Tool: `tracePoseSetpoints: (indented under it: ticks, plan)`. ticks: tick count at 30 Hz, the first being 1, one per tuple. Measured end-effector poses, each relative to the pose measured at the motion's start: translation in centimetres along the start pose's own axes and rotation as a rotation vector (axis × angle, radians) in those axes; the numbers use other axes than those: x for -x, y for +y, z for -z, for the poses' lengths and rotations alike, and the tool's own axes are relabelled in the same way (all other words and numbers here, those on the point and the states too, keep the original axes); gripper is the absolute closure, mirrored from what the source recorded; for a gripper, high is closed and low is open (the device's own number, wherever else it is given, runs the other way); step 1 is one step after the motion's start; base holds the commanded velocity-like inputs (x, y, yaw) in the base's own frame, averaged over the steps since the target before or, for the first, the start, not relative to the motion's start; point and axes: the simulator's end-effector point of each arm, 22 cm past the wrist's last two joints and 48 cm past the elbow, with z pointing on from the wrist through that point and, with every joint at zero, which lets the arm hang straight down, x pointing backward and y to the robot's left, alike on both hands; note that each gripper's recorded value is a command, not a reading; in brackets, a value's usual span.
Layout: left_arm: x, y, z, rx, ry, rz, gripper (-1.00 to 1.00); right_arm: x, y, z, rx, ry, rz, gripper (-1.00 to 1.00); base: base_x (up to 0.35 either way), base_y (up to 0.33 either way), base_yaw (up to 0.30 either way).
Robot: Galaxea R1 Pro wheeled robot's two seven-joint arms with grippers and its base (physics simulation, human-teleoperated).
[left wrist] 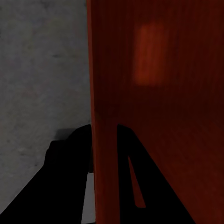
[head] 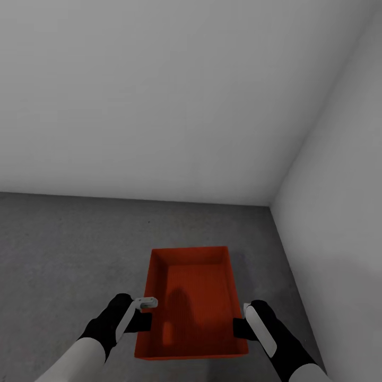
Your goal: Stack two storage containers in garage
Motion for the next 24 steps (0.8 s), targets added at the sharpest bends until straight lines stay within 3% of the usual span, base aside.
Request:
tracePoseSetpoints:
  ticks: [24]
  plan:
    - [-1.1, 0.2, -1.5, 0.001, 0.036, 0.005, 1.00, -1.1, -0.1, -1.4, -0.005, 0.036, 0.000, 1.00, 0.000, 0.000, 0.000]
